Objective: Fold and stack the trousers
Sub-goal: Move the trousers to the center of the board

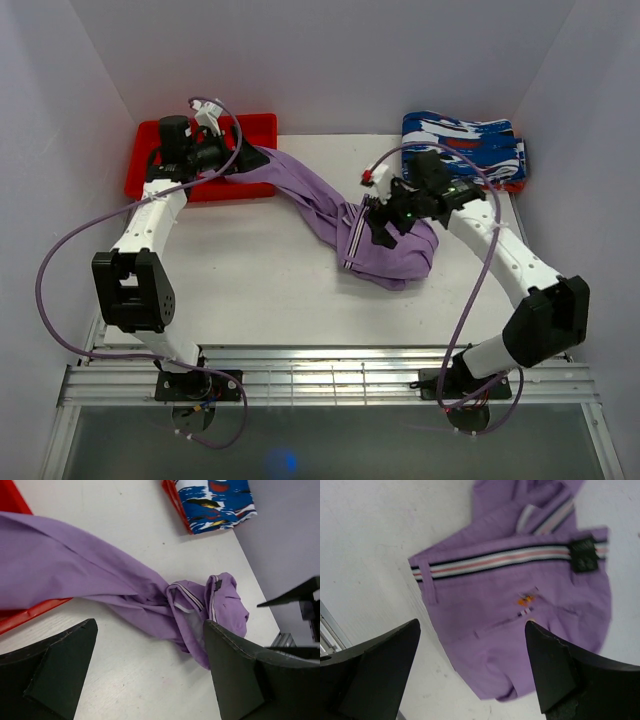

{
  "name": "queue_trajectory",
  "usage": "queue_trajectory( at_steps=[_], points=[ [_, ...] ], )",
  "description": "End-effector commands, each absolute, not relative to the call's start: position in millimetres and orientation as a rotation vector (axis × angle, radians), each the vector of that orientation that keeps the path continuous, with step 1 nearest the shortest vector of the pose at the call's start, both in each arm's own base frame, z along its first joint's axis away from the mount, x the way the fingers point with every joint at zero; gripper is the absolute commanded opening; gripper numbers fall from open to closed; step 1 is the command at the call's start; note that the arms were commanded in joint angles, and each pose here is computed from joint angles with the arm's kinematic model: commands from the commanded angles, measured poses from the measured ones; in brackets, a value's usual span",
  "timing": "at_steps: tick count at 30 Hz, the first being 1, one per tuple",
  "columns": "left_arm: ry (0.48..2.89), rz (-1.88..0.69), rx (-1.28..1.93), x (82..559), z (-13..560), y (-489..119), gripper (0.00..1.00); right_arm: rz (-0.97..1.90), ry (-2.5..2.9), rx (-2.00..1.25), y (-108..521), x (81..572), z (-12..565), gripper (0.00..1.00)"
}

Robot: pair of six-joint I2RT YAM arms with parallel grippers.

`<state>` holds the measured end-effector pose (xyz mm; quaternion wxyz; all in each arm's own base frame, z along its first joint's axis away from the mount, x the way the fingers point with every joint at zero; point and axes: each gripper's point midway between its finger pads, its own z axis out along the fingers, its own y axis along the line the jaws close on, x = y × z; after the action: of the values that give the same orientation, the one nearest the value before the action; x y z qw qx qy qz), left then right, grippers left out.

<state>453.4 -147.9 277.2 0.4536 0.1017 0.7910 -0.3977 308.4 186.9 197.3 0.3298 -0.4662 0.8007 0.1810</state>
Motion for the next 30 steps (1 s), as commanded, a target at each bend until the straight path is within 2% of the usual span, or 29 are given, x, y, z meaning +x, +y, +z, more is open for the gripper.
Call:
queue_trajectory(
  at_steps=[1, 5, 10, 13, 15, 16, 17, 18, 19, 20, 24, 26, 30],
  points=[
    [1.953, -0.925, 0.207, 446, 286, -136, 0.98, 0.294, 2.005, -1.435, 233, 299, 178, 0.9],
    [1.963, -0.898, 0.227, 443, 280, -131, 0.98, 0.175, 1.938, -1.617, 265, 277, 148, 0.9],
    [1.966, -0.883, 0.247, 448, 276, -130, 0.98, -0.096, 1.915, -1.715, 268, 275, 112, 0.9],
    [1.957, -0.856, 0.257, 455, 276, -128, 0.98, -0.222, 1.891, -1.745, 261, 288, 97, 0.97],
    [1.966, -0.829, 0.252, 461, 269, -125, 0.98, -0.287, 1.886, -1.775, 252, 291, 87, 0.74],
    [1.966, -0.814, 0.261, 463, 268, -123, 0.98, -0.322, 1.867, -1.771, 247, 298, 89, 0.51],
    [1.973, -0.804, 0.264, 464, 264, -122, 0.98, -0.33, 1.868, -1.767, 243, 299, 90, 0.38],
    [1.981, -0.768, 0.256, 467, 260, -118, 0.97, -0.323, 1.862, -1.733, 242, 303, 101, 0.2],
    [2.012, -0.732, 0.254, 468, 249, -113, 0.96, -0.327, 1.86, -1.674, 233, 312, 120, 0.08],
    [2.011, -0.717, 0.277, 469, 246, -112, 0.96, -0.333, 1.871, -1.669, 227, 315, 119, 0.08],
    [2.054, -0.595, 0.34, 474, 224, -101, 0.95, -0.35, 1.819, -1.434, 181, 340, 199, 0.08],
    [2.05, -0.492, 0.411, 483, 218, -95, 0.96, -0.382, 1.826, -1.295, 137, 350, 230, 0.08],
    [2.022, -0.403, 0.621, 497, 213, -97, 0.98, -0.456, 1.877, -1.137, 58, 350, 249, 0.08]
  ],
)
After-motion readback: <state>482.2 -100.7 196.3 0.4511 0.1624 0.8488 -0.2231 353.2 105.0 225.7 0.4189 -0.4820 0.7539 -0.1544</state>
